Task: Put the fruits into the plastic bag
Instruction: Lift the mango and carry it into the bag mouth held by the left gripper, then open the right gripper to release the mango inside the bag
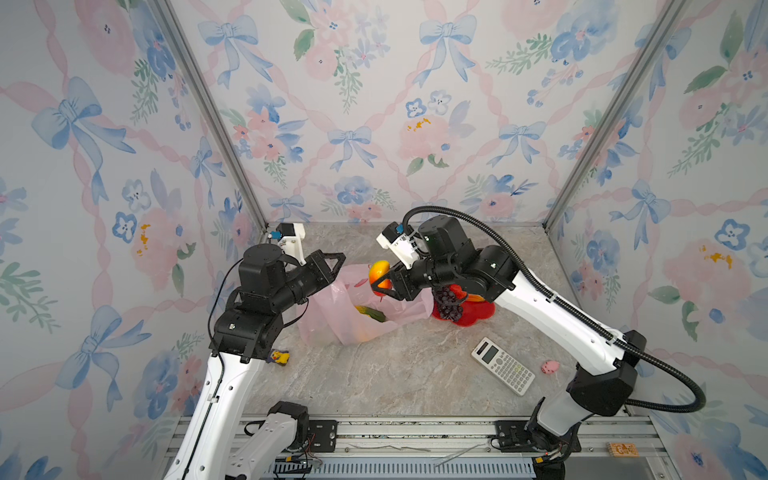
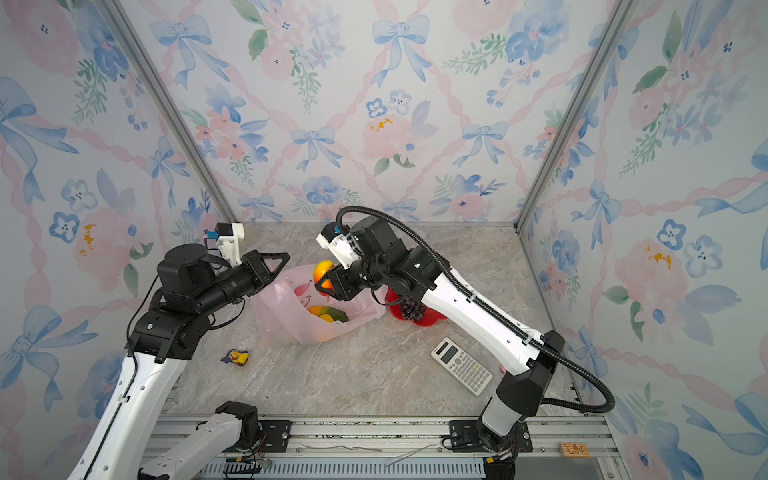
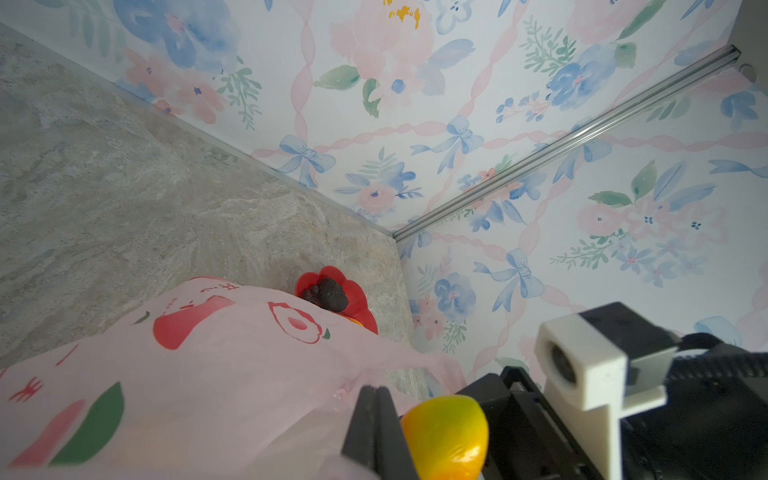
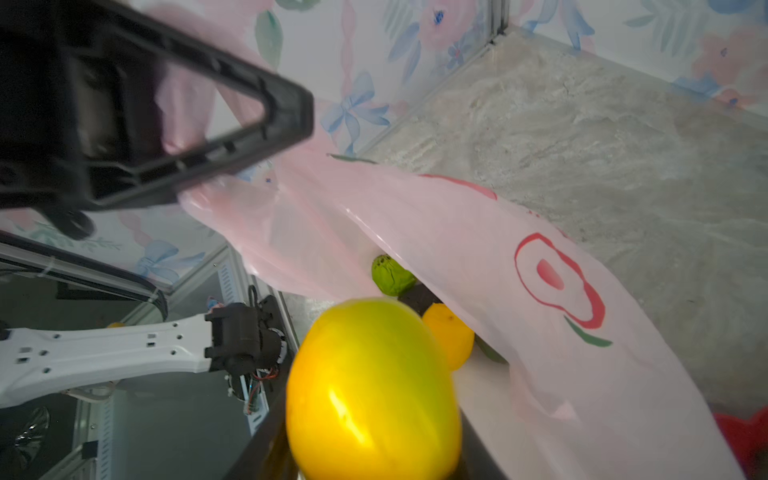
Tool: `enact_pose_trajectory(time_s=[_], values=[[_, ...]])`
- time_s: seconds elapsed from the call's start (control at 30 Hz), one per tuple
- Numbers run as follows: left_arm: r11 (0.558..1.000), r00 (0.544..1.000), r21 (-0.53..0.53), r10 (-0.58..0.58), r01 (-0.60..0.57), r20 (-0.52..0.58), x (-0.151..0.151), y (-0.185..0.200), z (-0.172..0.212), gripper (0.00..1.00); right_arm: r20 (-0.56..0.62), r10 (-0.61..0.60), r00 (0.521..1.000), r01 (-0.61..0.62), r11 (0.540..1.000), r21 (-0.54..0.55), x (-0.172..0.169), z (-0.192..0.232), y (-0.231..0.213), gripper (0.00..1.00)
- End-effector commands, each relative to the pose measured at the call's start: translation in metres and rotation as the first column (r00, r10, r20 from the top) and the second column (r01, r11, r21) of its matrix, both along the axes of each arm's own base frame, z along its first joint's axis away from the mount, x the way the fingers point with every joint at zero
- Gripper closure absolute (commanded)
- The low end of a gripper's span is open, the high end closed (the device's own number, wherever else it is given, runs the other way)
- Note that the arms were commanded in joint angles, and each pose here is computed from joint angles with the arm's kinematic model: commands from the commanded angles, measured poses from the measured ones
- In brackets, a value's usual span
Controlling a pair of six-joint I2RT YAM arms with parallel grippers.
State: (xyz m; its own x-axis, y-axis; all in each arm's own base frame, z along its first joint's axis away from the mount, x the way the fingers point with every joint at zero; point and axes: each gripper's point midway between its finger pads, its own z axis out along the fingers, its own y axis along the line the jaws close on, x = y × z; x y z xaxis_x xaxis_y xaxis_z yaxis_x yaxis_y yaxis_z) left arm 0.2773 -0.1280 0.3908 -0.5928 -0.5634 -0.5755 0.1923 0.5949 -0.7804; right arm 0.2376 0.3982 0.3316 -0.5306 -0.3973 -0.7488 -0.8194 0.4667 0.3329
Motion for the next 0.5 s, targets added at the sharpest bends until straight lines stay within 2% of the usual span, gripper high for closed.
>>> enact_pose_trajectory(time_s=[0.0,0.27,0.47], values=[[1.000,0.999,-0.020,0.001,-0.001,0.034,0.004,-0.002,0.012,1.00,0.124,-0.021,0.992,0.025,0.999,-0.025,0.007,-0.006,-0.003,0.68],[1.000,0.999,-0.023,-0.007,0.008,0.034,0.012,-0.005,0.016,1.00,0.122,0.005,0.993,0.015,0.986,-0.168,0.015,-0.063,-0.006,0.67],[1.000,0.999,-0.028,-0.012,0.013,0.030,0.019,-0.008,0.012,1.00,-0.012,0.065,0.998,-0.066,0.963,-0.263,0.018,-0.114,0.007,0.66]])
